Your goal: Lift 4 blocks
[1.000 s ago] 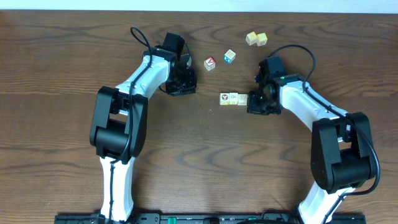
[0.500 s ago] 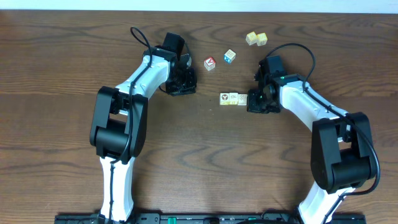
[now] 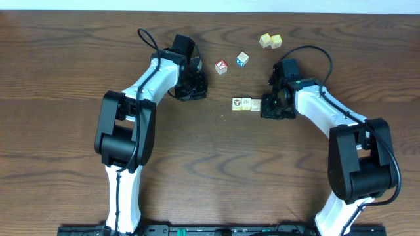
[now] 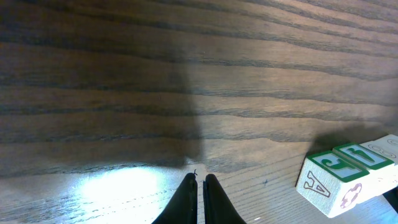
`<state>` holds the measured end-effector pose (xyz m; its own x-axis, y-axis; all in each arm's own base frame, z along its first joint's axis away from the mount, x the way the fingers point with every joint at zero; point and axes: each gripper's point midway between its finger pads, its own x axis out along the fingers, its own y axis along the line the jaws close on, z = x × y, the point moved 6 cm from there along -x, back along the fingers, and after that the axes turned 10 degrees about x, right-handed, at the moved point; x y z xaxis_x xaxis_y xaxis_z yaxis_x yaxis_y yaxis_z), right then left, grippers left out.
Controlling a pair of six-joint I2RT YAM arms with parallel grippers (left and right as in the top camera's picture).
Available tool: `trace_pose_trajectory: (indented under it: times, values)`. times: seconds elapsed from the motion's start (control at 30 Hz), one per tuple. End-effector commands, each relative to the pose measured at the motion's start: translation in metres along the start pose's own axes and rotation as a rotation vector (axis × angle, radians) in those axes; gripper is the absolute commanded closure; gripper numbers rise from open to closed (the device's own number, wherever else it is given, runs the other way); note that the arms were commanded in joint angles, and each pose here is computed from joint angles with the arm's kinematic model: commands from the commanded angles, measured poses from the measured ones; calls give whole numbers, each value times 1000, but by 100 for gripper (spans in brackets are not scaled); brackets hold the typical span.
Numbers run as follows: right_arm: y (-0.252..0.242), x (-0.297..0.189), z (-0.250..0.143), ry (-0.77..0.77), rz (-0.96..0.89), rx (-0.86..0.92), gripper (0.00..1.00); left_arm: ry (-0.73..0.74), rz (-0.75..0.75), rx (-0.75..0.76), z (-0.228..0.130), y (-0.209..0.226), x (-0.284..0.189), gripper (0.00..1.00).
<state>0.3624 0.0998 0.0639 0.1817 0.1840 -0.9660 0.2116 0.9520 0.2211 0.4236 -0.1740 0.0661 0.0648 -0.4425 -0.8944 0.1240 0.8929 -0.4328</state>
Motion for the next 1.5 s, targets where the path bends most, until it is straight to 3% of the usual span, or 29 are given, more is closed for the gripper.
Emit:
trace_pose_trajectory:
  times: [0.0,1.1,1.47]
  values:
    - [9,0,4,-14,13,-29,99,-3,-2,12,-1,0,-4,92]
    - [33,-1,-7,43,137,-62,99,-3,-2,12,-1,0,-4,93]
    - [43,3,-9,-43,19,-123,99,-5,-3,13,-1,0,-4,93]
